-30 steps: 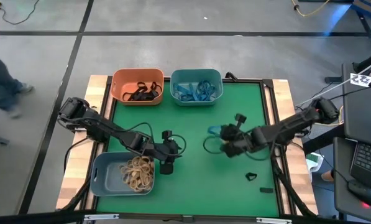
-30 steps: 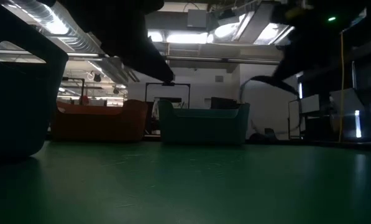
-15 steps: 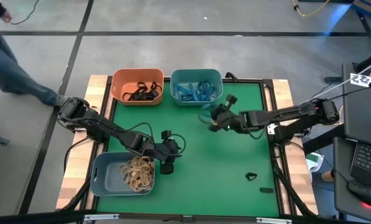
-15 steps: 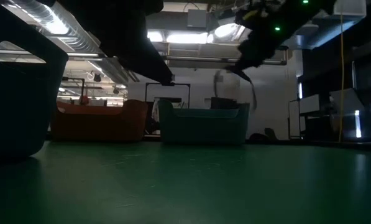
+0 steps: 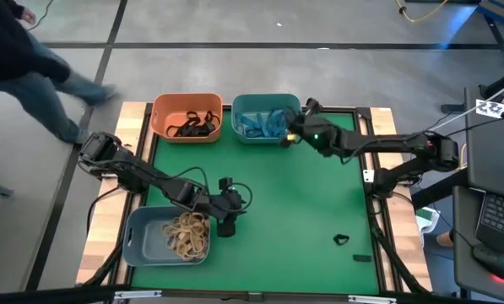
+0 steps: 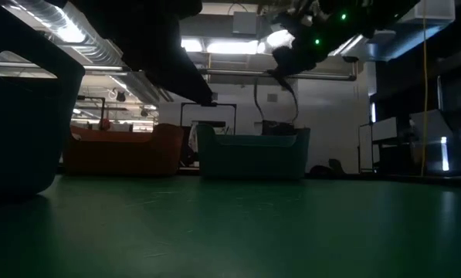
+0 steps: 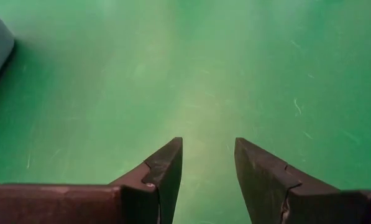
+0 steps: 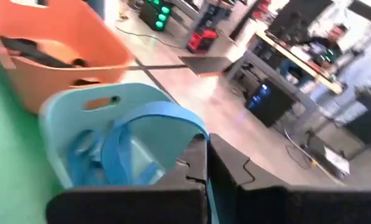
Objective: Sort rubber bands into baskets
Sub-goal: Put the blue rubber band into the green bin
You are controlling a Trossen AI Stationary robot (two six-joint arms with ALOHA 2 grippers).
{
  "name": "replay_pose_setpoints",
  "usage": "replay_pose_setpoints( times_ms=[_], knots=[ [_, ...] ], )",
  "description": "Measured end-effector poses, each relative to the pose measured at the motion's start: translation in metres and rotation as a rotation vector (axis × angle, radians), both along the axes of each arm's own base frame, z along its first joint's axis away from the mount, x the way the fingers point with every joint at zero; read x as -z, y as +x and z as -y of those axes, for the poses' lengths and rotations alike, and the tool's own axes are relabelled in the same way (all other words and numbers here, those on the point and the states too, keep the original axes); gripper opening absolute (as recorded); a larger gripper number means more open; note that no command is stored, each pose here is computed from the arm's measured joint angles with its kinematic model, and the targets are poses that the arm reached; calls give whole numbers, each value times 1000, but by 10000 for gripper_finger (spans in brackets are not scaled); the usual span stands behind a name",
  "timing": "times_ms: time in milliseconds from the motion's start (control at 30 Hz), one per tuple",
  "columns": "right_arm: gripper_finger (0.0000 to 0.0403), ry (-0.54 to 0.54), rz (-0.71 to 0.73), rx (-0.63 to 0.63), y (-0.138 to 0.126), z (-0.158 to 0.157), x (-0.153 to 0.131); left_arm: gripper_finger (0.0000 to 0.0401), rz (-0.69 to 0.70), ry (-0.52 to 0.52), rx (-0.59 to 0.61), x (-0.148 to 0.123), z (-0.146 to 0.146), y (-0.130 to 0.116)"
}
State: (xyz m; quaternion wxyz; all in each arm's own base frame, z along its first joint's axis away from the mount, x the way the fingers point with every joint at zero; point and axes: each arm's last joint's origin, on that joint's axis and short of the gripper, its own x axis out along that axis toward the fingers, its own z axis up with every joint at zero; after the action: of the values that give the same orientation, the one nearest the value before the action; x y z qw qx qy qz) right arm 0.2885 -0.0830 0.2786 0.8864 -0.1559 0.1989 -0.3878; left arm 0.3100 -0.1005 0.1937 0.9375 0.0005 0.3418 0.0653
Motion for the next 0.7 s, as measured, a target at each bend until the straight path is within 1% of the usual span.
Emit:
replay_pose_setpoints(
  times_ms=[133, 367, 533, 700],
  knots=[
    [7, 23, 12, 64, -5, 22, 2, 143, 0, 1, 1, 0, 0, 0],
    [7, 100, 62, 49, -12, 44, 5, 143, -3, 17, 15, 0, 0, 0],
    [7, 106, 62, 87, -17, 53, 5, 143, -3, 18, 16, 0, 0, 0],
    [7, 105, 58, 88, -18, 54, 5, 143, -5, 26, 23, 0, 0, 0]
  ],
)
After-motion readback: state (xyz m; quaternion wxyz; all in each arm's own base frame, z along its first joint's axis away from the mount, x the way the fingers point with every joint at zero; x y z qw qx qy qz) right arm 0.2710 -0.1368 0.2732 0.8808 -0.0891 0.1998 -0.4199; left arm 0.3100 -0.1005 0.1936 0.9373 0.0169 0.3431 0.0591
